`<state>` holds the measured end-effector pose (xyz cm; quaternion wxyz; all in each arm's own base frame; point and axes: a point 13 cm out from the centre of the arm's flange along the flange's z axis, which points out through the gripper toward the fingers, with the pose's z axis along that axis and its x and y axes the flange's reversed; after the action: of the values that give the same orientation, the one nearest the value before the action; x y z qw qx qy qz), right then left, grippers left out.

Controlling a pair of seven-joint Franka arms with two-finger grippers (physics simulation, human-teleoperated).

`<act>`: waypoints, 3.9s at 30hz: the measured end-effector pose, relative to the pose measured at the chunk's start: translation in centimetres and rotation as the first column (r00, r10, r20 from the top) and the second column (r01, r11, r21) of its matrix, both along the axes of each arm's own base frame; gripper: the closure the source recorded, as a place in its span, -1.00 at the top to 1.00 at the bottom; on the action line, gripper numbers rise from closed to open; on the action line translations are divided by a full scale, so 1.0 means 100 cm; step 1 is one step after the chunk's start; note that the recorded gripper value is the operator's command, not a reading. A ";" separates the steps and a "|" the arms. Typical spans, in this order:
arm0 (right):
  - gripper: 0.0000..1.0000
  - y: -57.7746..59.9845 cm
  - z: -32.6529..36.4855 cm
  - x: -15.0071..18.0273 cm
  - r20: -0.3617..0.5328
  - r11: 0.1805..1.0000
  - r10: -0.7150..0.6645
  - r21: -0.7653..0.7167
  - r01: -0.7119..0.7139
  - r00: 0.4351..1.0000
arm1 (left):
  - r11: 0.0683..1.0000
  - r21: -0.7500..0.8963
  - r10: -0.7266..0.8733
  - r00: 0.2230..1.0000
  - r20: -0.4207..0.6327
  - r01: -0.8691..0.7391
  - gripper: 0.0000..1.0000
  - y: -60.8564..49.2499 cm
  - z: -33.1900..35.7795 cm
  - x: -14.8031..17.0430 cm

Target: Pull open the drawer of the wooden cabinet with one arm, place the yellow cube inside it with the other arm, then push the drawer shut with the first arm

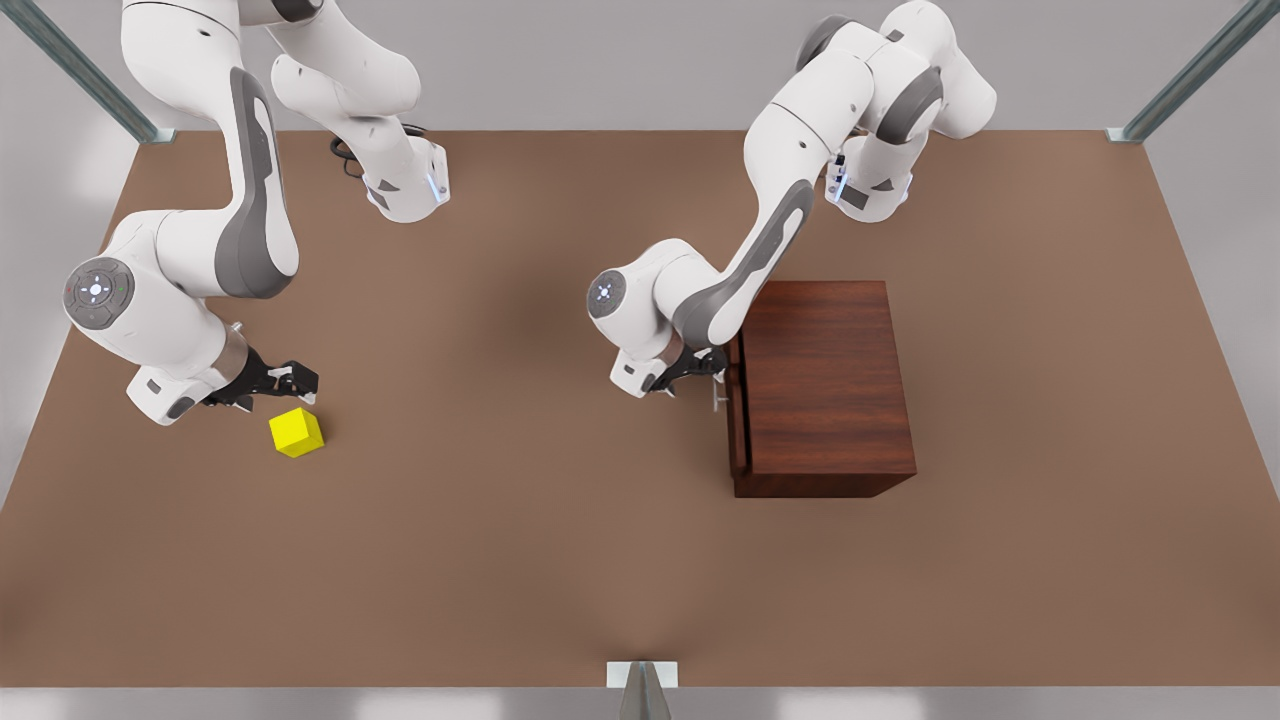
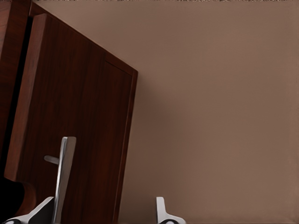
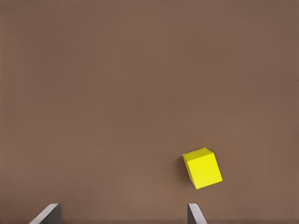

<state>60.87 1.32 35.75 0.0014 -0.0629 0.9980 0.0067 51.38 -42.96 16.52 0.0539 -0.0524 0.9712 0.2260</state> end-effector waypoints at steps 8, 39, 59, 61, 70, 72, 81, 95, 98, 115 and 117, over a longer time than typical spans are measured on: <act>1.00 -0.005 0.000 0.000 -0.001 1.000 -0.008 0.000 0.008 1.000 | 0.999 -0.027 -0.023 1.000 -0.014 0.022 1.00 -0.009 -0.001 -0.002; 1.00 -0.025 0.013 0.009 0.025 0.999 -0.043 0.002 0.043 0.999 | 0.988 -0.133 -0.076 0.997 0.008 0.077 1.00 -0.071 -0.004 0.001; 1.00 -0.022 0.009 0.011 0.020 0.999 -0.037 0.001 0.037 0.999 | 0.986 -0.150 -0.077 0.997 0.019 0.079 1.00 -0.093 0.000 -0.012; 1.00 -0.022 0.009 0.011 0.020 0.999 -0.037 0.001 0.037 0.999 | 0.986 -0.146 -0.077 0.997 0.017 0.078 1.00 -0.094 0.003 -0.015; 1.00 -0.021 0.007 0.011 0.017 0.999 -0.036 0.001 0.036 0.999 | 0.968 -0.251 -0.013 1.000 0.011 0.015 1.00 -0.101 0.155 -0.028; 1.00 -0.013 -0.003 0.014 0.002 1.000 -0.019 -0.002 0.019 1.000 | 0.946 -0.304 0.115 0.993 -0.011 -0.113 1.00 -0.018 0.244 0.009; 1.00 -0.047 -0.134 -0.024 -0.178 0.994 0.026 -0.103 -0.045 0.984 | 0.853 -0.328 0.316 0.901 -0.296 -0.407 1.00 0.337 0.234 0.072; 1.00 -0.125 -0.216 -0.023 -0.107 0.997 0.002 -0.076 -0.010 0.994 | 0.886 -0.443 0.006 0.957 -0.291 -0.140 1.00 0.363 0.220 0.088; 1.00 -0.125 -0.225 -0.014 -0.091 0.997 0.024 -0.070 -0.030 0.996 | 0.886 -0.452 -0.042 0.956 -0.289 -0.098 1.00 0.362 0.220 0.089; 1.00 -0.124 -0.269 -0.007 -0.060 0.989 0.129 -0.065 -0.133 0.990 | 0.875 -0.483 -0.200 0.939 -0.280 0.042 1.00 0.362 0.221 0.089; 1.00 -0.126 -0.276 -0.009 -0.058 0.989 0.134 -0.062 -0.137 0.989 | 0.873 -0.485 -0.210 0.937 -0.279 0.052 1.00 0.362 0.221 0.089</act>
<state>59.95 -11.24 8.14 -0.0282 -0.1304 0.9908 -0.0247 60.25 -6.73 38.65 -0.1047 0.0406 0.9936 -0.0148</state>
